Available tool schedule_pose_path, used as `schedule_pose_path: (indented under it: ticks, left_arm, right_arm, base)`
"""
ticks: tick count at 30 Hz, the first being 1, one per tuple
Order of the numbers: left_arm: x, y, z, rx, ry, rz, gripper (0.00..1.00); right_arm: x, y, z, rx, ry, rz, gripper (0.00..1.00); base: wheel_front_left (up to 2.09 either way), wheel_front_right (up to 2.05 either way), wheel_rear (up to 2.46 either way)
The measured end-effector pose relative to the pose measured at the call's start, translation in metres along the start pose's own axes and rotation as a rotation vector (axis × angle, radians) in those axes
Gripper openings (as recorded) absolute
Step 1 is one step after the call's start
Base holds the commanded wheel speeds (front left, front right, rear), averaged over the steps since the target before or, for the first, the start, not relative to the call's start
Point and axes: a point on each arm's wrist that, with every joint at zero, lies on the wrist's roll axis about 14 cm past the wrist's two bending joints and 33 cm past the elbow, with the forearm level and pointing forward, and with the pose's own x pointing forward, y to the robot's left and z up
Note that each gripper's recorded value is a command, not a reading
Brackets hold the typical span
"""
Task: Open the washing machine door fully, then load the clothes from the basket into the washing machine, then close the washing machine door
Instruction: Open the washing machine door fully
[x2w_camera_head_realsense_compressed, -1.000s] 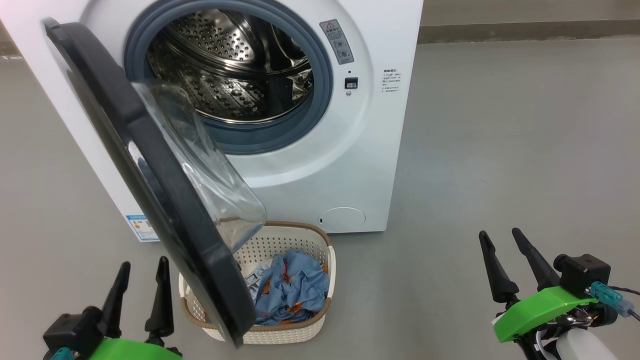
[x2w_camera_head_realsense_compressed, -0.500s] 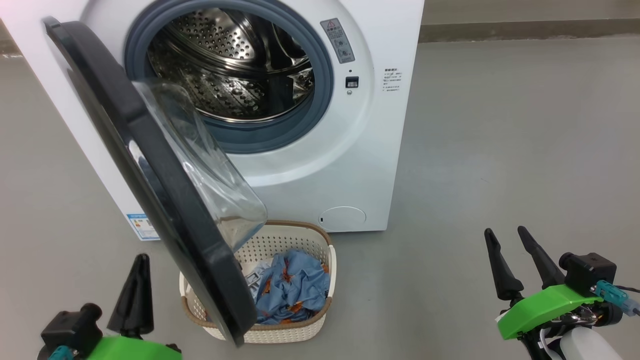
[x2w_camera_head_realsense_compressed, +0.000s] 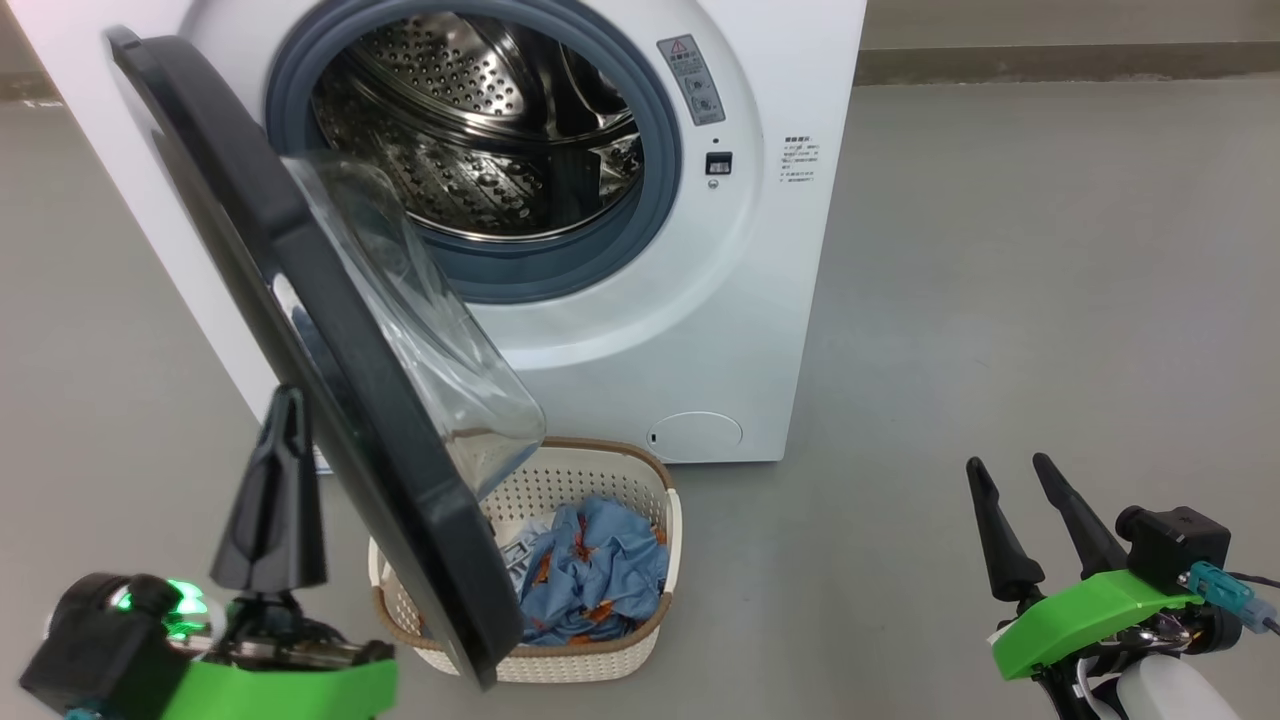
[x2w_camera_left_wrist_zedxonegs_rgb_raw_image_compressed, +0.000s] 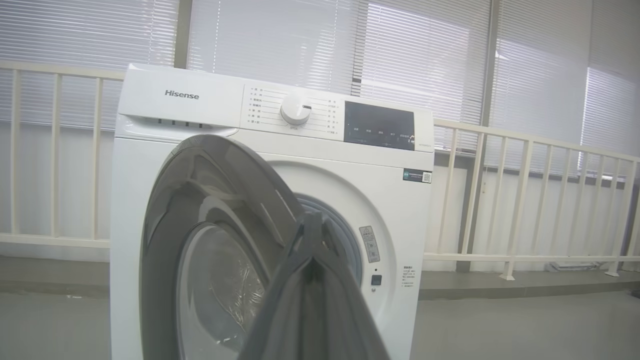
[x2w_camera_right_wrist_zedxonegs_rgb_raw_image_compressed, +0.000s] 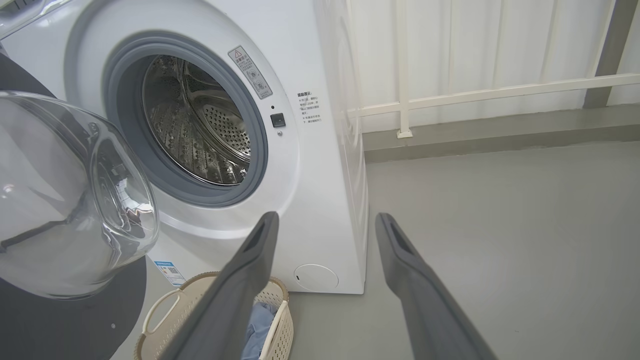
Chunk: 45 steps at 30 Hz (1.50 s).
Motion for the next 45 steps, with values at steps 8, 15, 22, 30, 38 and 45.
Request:
schedule_pose_path:
  ticks: [8,15,22,30,38,45]
  left_arm:
    - [-0.007,-0.053,-0.007,-0.094,0.077,-0.147,0.0]
    - [-0.017,-0.07,-0.04,-0.162,0.206,-0.184,0.0]
    - [-0.03,-0.072,-0.085,-0.189,0.356,-0.19,0.0]
    - [-0.045,-0.066,-0.129,-0.213,0.488,-0.147,0.0]
    - [-0.052,-0.052,-0.143,-0.205,0.52,-0.094,0.0]
    - [-0.058,-0.037,-0.14,-0.209,0.512,-0.037,0.0]
  right_arm:
    - [0.001,0.002,-0.004,0.006,0.01,0.002,1.0]
    - [0.001,0.004,-0.009,0.021,0.018,-0.001,1.0]
    - [-0.002,-0.001,-0.012,0.026,0.026,-0.018,1.0]
    - [-0.004,-0.008,-0.017,0.032,0.04,-0.041,1.0]
    - [-0.003,-0.007,-0.02,0.035,0.046,-0.04,1.0]
    - [0.005,0.006,-0.024,0.04,0.059,-0.002,1.0]
  base:
    - [0.0,0.0,0.0]
    - [0.0,0.0,0.0]
    - [0.0,0.0,0.0]
    - [0.0,0.0,0.0]
    - [0.0,0.0,0.0]
    - [0.0,0.0,0.0]
